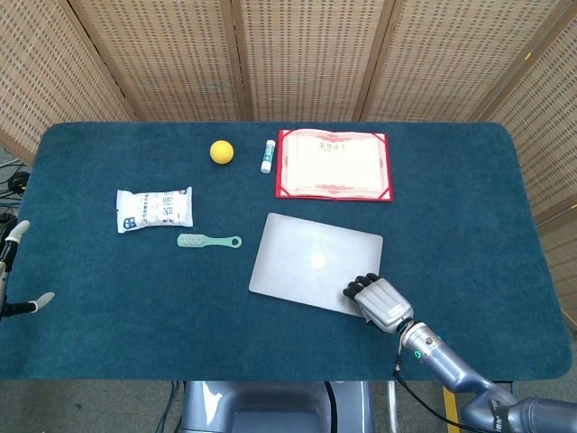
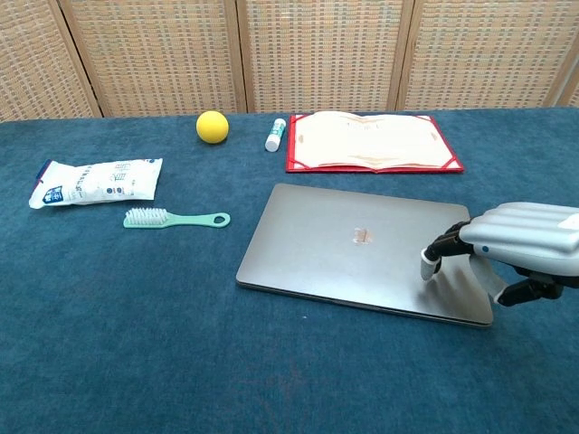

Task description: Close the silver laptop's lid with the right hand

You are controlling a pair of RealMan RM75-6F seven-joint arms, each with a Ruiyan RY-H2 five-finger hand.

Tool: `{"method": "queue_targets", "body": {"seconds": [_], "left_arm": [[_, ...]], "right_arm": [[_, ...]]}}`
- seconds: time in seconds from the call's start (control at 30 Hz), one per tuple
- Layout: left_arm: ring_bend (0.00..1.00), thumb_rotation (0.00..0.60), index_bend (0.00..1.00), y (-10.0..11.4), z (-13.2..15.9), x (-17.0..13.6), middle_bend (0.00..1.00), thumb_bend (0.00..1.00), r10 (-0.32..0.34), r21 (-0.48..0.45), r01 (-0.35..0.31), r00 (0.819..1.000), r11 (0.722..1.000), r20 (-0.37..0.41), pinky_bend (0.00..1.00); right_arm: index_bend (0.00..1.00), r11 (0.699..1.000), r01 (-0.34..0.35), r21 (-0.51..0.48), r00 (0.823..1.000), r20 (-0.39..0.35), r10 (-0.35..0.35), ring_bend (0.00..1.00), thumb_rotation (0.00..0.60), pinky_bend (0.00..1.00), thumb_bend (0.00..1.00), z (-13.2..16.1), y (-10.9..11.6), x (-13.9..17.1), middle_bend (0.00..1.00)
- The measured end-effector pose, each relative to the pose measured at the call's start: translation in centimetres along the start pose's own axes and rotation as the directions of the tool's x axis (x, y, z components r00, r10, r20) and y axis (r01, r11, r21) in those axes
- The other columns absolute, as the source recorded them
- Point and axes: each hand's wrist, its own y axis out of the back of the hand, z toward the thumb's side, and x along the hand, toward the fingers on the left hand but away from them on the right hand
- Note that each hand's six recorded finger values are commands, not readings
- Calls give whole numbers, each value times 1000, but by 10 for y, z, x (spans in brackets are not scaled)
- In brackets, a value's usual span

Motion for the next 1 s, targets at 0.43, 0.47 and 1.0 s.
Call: {"method": "queue_targets", "body": {"seconds": [0.43,0.47,1.0], "left_arm": [[0,600,0,0,4,-2,0,0,23,-7,-23,999,1000,34,0],[0,600,0,-1,5,-2,0,0,28,-9,-28,999,1000,41,0],[0,600,0,-24,-10,-16,0,0,68,-30,-66,996,997,64,0]], "right_arm": [[138,938,346,15,934,92,-346,0,600,16,97,-34,74,39,5],[123,927,375,14,920,114,-374,0,600,5,55,-40,79,44,0],[24,834,552,4,741,457,-492,0,600,0,0,-103,56,158,0]]}}
